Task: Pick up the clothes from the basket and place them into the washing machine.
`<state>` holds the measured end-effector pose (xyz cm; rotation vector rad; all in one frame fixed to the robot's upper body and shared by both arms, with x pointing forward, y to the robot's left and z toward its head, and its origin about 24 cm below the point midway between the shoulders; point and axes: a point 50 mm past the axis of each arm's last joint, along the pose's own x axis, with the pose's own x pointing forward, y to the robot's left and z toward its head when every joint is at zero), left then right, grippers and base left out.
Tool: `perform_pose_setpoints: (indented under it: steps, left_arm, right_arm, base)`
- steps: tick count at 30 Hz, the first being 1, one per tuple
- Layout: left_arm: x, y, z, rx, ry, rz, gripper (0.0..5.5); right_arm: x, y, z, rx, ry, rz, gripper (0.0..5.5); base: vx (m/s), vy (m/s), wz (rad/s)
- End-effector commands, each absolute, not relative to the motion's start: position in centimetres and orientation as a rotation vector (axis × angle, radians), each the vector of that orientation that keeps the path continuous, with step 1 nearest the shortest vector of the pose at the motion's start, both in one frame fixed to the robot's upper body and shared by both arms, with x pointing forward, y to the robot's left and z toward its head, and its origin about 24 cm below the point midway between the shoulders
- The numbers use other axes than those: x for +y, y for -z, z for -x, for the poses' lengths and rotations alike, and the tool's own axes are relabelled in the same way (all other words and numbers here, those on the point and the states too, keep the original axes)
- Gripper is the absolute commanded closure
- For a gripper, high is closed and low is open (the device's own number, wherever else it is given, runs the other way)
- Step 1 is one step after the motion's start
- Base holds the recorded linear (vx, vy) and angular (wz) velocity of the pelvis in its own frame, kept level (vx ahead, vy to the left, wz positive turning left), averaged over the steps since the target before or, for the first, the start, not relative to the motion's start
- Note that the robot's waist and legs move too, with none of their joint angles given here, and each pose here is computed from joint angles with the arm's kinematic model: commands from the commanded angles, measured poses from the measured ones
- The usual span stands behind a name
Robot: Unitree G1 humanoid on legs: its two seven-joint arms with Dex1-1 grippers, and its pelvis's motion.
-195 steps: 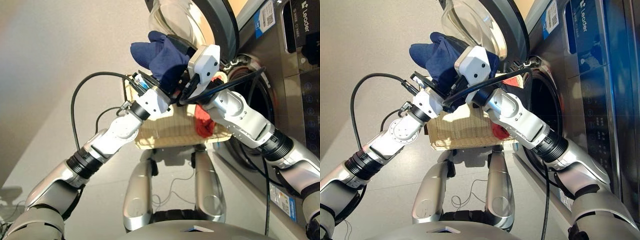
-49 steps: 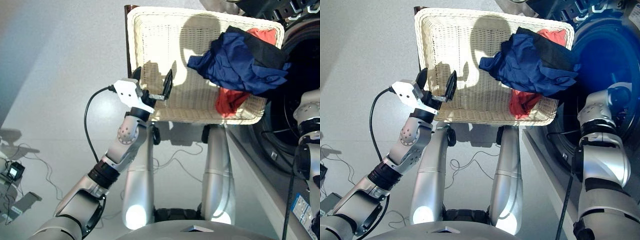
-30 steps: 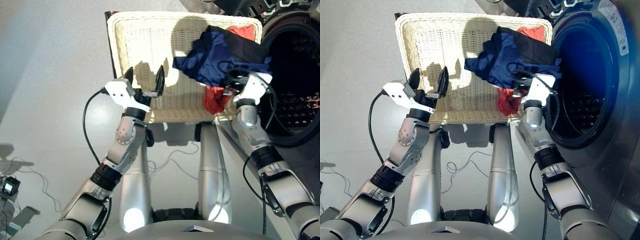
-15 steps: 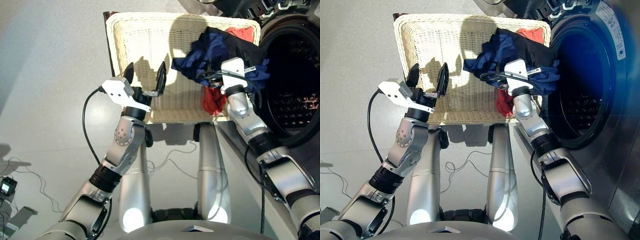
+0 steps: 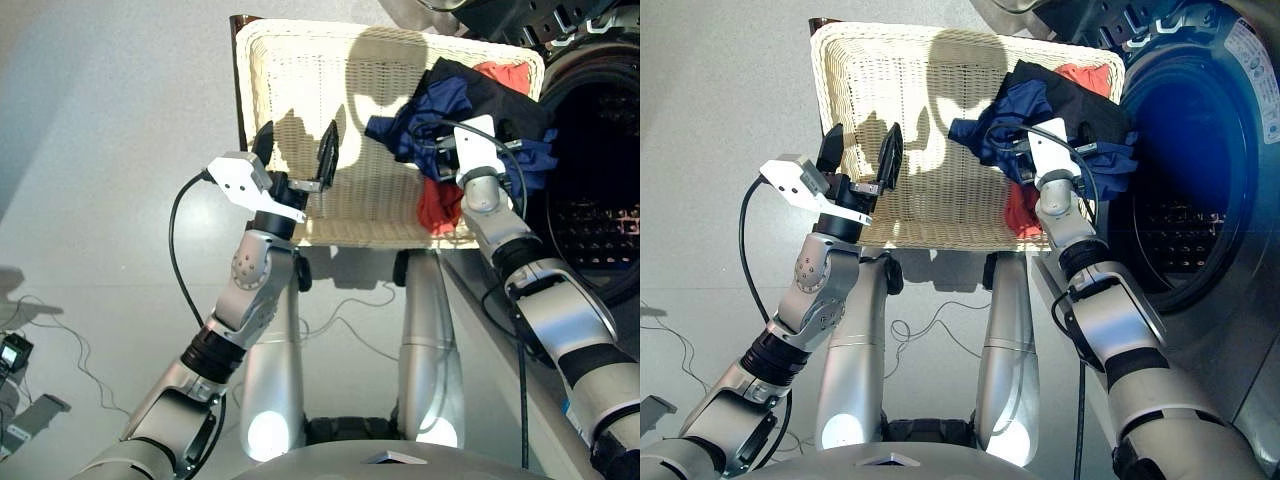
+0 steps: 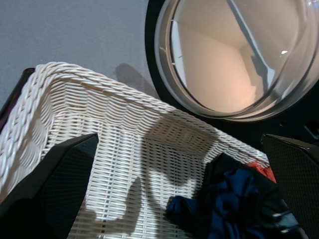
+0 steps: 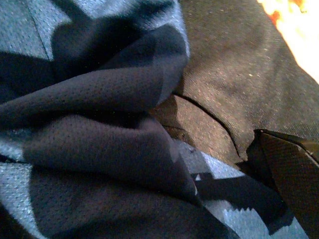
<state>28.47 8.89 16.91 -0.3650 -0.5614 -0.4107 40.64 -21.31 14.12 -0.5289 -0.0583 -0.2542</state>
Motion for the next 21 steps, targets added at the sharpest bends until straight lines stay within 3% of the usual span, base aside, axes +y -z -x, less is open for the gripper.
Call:
perform_pose_setpoints:
  steps: [1,21]
  left_arm:
    - [8.8,-19.7,-26.4,-0.713,0.489,0.416,0.0]
    - [8.2,-19.9,-26.3,-0.7,0.53,0.38,0.0]
  right_arm:
    - [-25.3,-14.7,-40.0,-0.007,0.344,0.612,0.0]
    - [-28.7,-14.9,-39.4,0.122,0.445,0.477,0.0]
  base:
    - [0.0,0.0,0.0]
    - [0.0,0.0,0.0]
